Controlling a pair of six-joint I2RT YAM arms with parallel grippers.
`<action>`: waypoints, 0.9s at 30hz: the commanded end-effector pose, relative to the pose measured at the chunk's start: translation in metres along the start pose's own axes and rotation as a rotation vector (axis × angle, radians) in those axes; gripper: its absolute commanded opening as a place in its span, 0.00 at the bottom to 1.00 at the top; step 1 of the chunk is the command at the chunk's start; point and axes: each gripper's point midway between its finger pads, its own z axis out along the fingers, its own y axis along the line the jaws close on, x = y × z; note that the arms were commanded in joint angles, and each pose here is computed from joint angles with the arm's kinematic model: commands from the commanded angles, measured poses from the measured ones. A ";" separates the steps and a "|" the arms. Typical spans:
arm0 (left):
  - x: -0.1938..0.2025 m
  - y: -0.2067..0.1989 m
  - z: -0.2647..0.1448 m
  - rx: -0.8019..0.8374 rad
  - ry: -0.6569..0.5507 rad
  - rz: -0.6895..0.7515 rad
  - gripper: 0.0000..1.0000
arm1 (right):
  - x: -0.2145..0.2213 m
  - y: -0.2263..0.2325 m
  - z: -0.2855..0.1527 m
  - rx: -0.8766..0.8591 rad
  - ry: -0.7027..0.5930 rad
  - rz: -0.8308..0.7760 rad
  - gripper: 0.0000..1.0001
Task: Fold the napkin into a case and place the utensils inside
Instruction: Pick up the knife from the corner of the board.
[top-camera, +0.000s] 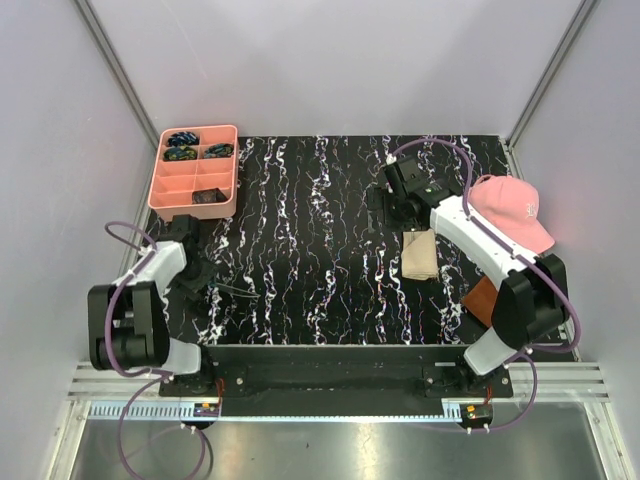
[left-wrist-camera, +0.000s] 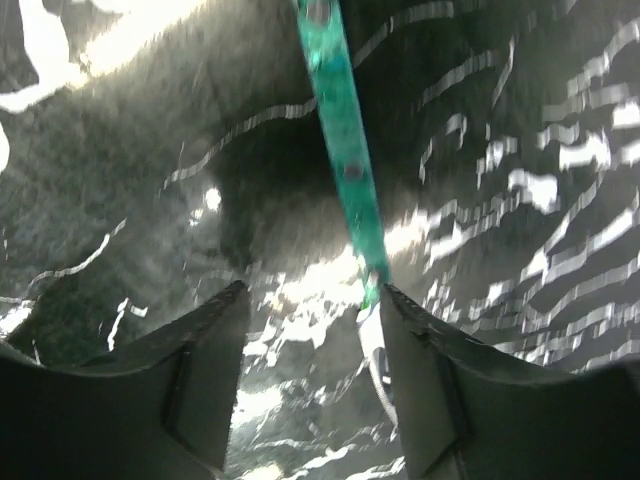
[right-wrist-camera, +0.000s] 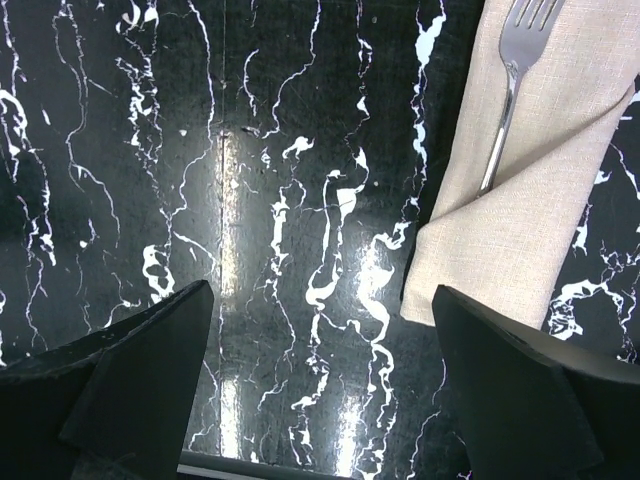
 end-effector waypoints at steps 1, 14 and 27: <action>-0.029 -0.015 0.002 -0.049 -0.065 -0.061 0.56 | -0.011 0.001 -0.024 -0.024 -0.078 0.006 1.00; -0.019 0.001 0.040 -0.177 -0.041 -0.083 0.30 | -0.006 0.000 -0.028 -0.042 -0.081 -0.025 1.00; 0.041 -0.086 -0.065 0.443 -0.110 0.455 0.00 | 0.021 0.082 -0.030 -0.536 0.033 -0.053 1.00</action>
